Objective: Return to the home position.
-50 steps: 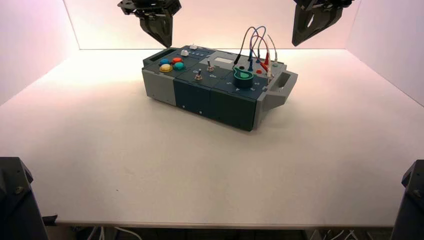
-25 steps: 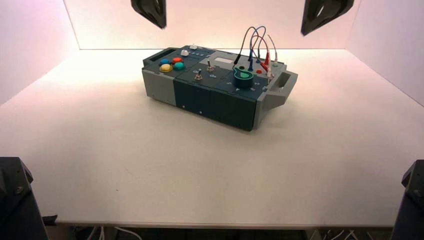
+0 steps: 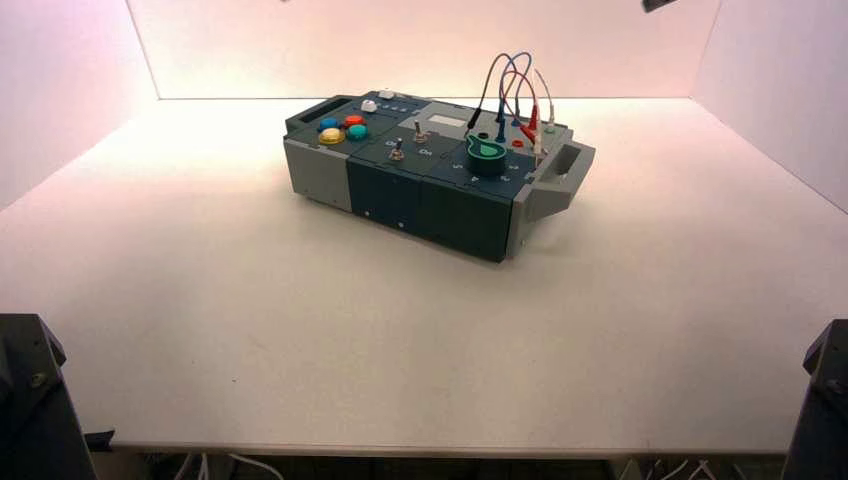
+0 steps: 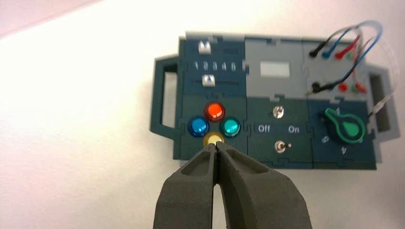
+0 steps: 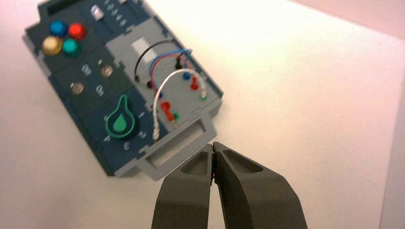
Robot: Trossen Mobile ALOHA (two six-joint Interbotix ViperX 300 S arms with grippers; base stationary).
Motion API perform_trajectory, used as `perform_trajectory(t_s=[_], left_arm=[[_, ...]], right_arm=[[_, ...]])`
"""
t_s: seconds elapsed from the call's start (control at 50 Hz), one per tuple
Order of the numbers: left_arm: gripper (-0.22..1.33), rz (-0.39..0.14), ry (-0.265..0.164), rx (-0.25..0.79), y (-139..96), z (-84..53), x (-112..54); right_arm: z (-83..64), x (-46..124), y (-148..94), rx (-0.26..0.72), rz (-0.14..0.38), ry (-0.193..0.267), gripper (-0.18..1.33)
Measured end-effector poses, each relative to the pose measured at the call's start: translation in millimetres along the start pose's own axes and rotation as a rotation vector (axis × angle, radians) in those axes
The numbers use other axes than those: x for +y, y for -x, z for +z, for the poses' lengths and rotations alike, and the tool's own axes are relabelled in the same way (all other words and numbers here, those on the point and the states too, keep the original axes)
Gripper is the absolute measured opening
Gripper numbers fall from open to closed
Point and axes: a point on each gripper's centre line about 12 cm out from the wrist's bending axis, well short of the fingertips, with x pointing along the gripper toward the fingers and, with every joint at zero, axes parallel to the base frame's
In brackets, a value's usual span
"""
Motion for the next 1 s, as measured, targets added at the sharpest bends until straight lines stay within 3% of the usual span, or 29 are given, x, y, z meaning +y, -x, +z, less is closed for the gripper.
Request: perform_trajectory(t_s=[0.3,0.5,0.74,1.0], left_arm=[[-0.17,0.089,0.038,-0.198,58,-23.6,6.9],[-0.16,0.155,0.069,-0.281,83,-48.3,14.3],[-0.16,0.212,0.108,-0.292,93,-80.2,21.0],[-0.16,0.239,0.133,-0.264,85,-98.9,26.4]], right_arm=[[-8.5,-24.4,24,-0.111,-0.096,-0.076,-0.14],[-10.9,-22.8,41,-0.22,-0.113,-0.095,-0.14],[-17.6,-20.8,57,-0.376,-0.144,-0.094,-0.14],[-34.8,-17.8,65,-0.435,-0.16,-0.098,-0.14]])
